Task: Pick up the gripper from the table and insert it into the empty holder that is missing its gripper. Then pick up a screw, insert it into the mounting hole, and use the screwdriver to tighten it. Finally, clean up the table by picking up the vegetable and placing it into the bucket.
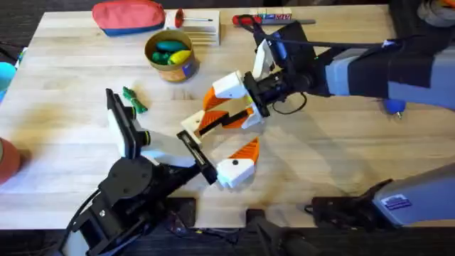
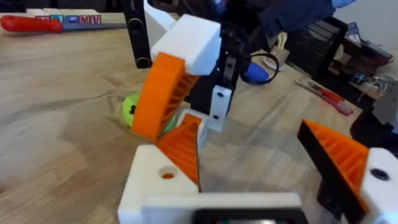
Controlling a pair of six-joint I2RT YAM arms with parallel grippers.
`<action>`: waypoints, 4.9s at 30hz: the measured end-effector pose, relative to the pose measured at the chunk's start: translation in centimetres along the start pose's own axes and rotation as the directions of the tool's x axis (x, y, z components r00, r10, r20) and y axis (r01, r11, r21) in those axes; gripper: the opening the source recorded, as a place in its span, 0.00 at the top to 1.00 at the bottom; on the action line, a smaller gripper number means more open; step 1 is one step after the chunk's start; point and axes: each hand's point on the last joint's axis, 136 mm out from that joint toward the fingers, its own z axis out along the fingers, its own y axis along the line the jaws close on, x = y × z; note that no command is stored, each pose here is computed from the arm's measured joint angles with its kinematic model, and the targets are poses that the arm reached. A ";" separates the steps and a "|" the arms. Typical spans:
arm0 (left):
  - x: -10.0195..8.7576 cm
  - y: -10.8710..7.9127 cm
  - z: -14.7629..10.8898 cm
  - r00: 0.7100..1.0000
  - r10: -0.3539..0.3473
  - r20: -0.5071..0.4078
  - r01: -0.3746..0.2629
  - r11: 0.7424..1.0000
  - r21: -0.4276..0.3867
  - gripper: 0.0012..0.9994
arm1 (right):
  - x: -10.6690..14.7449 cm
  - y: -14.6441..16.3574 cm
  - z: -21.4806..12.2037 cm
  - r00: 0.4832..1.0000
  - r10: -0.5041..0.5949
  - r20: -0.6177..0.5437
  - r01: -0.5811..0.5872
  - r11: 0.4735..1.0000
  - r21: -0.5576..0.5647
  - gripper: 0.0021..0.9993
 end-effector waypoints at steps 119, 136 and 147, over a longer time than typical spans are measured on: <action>0.0 -0.2 0.0 0.994 0.109 -0.002 -0.109 0.994 0.014 0.01 | -10.0 -8.7 -8.0 0.656 -0.733 -0.177 0.500 0.246 0.830 0.88; 0.0 -0.3 0.0 0.994 0.109 -0.002 -0.109 0.994 0.015 0.01 | -9.6 -6.7 -8.8 0.630 -0.761 -0.156 0.496 0.240 0.834 1.00; 0.0 -0.2 0.0 0.994 0.109 -0.002 -0.109 0.994 0.014 0.01 | -6.1 -2.5 -11.4 0.629 -0.761 -0.155 0.497 0.241 0.834 1.00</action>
